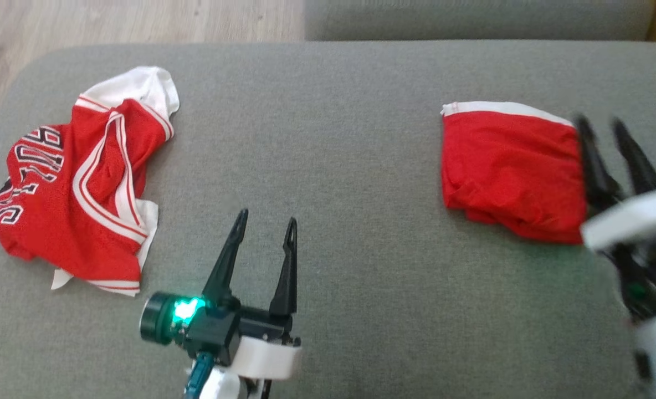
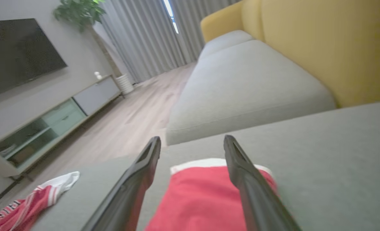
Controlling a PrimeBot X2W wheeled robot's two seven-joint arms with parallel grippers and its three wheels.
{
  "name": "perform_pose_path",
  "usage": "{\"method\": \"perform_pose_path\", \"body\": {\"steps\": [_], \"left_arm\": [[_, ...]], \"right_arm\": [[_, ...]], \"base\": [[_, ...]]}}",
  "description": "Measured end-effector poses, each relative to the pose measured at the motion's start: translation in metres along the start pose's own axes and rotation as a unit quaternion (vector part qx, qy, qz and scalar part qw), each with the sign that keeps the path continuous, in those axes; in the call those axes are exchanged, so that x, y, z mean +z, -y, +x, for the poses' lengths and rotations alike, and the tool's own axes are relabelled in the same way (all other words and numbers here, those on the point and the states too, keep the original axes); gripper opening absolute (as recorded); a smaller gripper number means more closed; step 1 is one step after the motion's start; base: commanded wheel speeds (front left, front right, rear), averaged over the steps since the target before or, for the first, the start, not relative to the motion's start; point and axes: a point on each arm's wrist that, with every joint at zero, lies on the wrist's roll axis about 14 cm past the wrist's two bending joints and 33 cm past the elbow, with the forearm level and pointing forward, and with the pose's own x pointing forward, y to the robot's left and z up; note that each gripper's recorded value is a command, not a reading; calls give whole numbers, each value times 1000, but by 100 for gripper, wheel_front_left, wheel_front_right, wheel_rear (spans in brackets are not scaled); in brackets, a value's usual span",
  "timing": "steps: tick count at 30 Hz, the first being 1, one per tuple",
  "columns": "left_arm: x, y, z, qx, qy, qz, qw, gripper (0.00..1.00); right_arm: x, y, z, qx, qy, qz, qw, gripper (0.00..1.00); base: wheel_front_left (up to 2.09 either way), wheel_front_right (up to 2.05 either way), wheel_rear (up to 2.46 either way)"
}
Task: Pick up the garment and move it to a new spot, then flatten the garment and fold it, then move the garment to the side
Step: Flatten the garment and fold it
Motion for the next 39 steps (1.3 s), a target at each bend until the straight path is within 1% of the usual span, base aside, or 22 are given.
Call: {"method": "perform_pose_path", "body": {"steps": [4,5,6,7,10,13,18,21,24,27,30,32,33,34,37,39], "left_arm": [[0,2,-8,0,-2,-3,1000,100],[1,2,-9,2,0,-4,1000,100],[3,2,-9,3,2,-4,1000,100],[4,2,-9,4,4,-6,1000,100],[6,1,-11,7,6,-9,1000,100],[4,1,-12,10,2,-14,1000,100],[-3,1,-16,10,-9,-15,1000,100],[-7,-4,-19,19,-17,-17,1000,100],[-8,-10,-22,31,-20,-17,999,100],[-6,-16,-24,42,-17,-14,999,100],[-1,-19,-23,49,-10,-12,999,100],[1,-20,-24,51,-7,-13,999,100],[1,-21,-24,53,-7,-14,998,100],[0,-22,-25,56,-8,-16,998,100],[-2,-27,-32,66,-11,-24,997,100],[-4,-29,-40,72,-15,-26,997,100]], "right_arm": [[-16,38,-36,-49,-34,7,998,100],[-20,43,-42,-57,-41,11,997,56],[-23,47,-46,-62,-44,17,997,21],[-25,49,-48,-64,-48,20,997,0],[-33,44,-46,-52,-67,25,996,0],[-50,33,-37,-34,-98,33,994,0],[-75,3,-3,14,-156,11,988,0],[-95,-14,10,40,-192,-11,980,0],[-126,-28,6,62,-237,-27,969,0],[-150,-49,-9,91,-261,-21,961,0],[-163,-67,-28,114,-264,1,958,0],[-164,-75,-40,123,-249,9,961,0],[-161,-75,-44,123,-234,13,964,45],[-156,-74,-47,122,-215,11,969,100],[-130,-64,-51,111,-135,-17,984,100],[-110,-55,-55,101,-88,-46,990,100]], "base": [[0,0,0],[0,0,0],[0,0,0],[0,0,0],[0,0,0],[0,0,0],[0,0,0],[0,0,0],[0,0,0],[0,0,0],[0,0,0],[0,0,0],[0,0,0],[0,0,0],[0,0,0],[0,0,0]]}}
